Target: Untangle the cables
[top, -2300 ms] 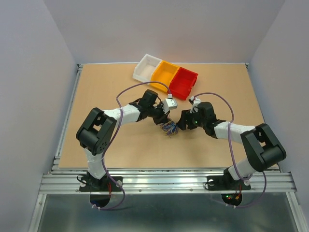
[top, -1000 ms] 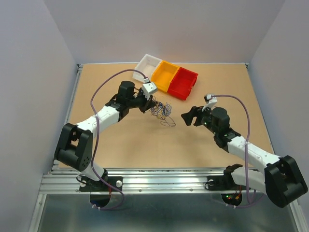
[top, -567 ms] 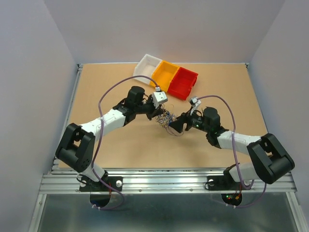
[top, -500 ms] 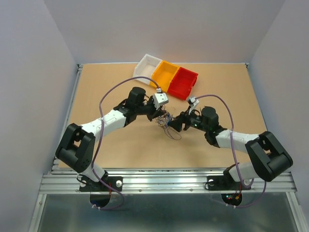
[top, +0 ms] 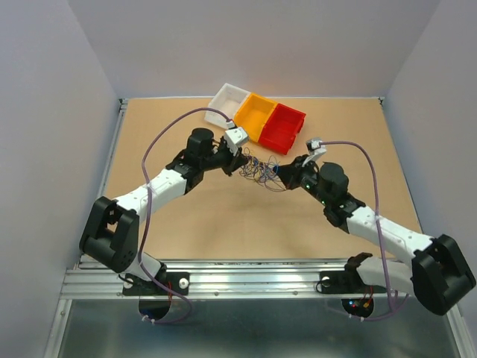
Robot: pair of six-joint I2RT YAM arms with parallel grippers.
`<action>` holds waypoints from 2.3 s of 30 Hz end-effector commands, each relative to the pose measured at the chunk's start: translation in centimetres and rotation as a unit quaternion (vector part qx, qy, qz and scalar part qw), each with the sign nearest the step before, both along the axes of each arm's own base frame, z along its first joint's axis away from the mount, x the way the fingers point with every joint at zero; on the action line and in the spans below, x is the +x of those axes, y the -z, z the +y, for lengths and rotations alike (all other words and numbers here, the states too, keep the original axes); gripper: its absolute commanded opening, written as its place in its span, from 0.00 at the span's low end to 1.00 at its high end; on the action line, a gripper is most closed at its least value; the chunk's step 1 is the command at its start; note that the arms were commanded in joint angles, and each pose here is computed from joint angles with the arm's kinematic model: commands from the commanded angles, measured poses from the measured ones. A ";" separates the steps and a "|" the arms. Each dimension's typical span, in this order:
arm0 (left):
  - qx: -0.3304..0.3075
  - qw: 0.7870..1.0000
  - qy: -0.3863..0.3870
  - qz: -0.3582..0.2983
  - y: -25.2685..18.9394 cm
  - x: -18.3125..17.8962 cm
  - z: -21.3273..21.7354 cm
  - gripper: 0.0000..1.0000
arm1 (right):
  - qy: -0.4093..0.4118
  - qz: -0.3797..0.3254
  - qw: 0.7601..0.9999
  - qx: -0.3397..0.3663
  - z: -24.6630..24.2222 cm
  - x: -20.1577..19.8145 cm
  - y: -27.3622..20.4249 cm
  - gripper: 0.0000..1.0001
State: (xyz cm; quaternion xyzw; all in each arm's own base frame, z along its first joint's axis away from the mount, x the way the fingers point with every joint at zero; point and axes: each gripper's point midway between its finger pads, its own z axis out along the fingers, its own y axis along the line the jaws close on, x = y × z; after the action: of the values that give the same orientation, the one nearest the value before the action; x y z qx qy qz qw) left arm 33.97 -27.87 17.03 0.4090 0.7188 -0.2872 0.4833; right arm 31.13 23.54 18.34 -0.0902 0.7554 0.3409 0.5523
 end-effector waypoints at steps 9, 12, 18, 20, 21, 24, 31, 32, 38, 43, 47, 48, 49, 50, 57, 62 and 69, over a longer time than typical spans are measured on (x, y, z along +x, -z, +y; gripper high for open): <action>-0.001 0.970 -0.225 -0.090 -4.3 6.4 10.0 0.32 | 0.222 -0.005 0.974 -0.036 -10.7 -1.0 0.0 0.00; -0.013 0.981 -0.174 -0.088 -4.5 5.1 8.5 0.53 | 0.179 -0.004 0.983 -0.038 -9.1 -1.2 0.0 0.01; -0.017 0.979 -0.175 -0.103 -5.2 4.7 8.7 0.57 | 0.157 0.001 0.987 -0.044 -8.1 -0.9 0.5 0.01; -0.024 0.988 -0.112 -0.102 -5.1 3.0 6.9 0.59 | 0.134 -0.002 0.990 -0.046 -7.3 -0.8 0.5 0.00; -0.023 0.991 -0.085 -0.102 -4.9 2.3 6.1 0.62 | 0.107 -0.003 0.993 -0.042 -6.3 -1.1 0.5 0.01; 0.002 0.994 -0.019 -0.109 -3.6 -0.5 2.2 0.73 | 0.065 -0.008 0.997 -0.028 -4.7 -1.3 0.1 0.01; -0.021 0.993 0.072 -0.087 -2.2 -2.8 -3.5 0.79 | 0.027 -0.026 0.999 0.018 -2.8 -1.4 -2.3 0.01; -0.021 0.993 0.085 -0.078 -1.5 -3.0 -3.9 0.79 | 0.010 -0.029 0.999 0.024 -2.3 -1.7 -2.7 0.00; -0.028 0.985 0.150 -0.081 -0.5 -5.0 -5.2 0.80 | -0.044 -0.048 0.997 0.041 -0.3 -2.0 -4.9 0.01; -0.019 0.981 0.170 -0.094 -0.2 -6.4 -6.0 0.80 | -0.060 -0.053 0.996 0.051 0.3 -2.0 -5.7 0.01; -0.010 0.982 0.169 -0.082 0.8 -6.5 -6.6 0.80 | -0.079 -0.058 0.993 0.058 1.1 -2.0 -6.5 0.01; -0.008 0.982 0.167 -0.082 0.8 -6.2 -7.0 0.80 | -0.082 -0.060 0.993 0.060 1.2 -1.9 -6.7 0.00; 0.001 0.984 0.167 -0.069 2.0 -6.0 -7.1 0.80 | -0.085 -0.061 0.993 0.061 1.3 -2.0 -6.8 0.01; 0.006 0.985 0.164 -0.061 2.5 -5.8 -7.2 0.80 | -0.088 -0.064 0.992 0.063 1.5 -2.0 -7.1 0.00; 0.078 0.990 0.116 -0.019 7.5 -3.2 -8.2 0.42 | -0.082 -0.100 0.988 0.083 0.9 -2.5 -10.0 0.00; 0.102 0.992 0.075 -0.021 8.5 -1.5 -7.6 0.20 | -0.050 -0.161 0.980 0.103 -1.3 -4.0 -15.0 0.00; 0.088 0.995 0.048 -0.012 7.9 0.3 -6.5 0.00 | 0.014 -0.209 0.971 0.116 -4.8 -5.8 -20.1 0.00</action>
State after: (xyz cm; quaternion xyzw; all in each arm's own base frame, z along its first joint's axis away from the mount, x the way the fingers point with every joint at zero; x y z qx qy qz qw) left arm 31.67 -38.20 11.60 0.5265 0.6487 -0.2964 0.4627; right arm 26.82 20.46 24.72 -0.0987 0.7152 0.3655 0.5875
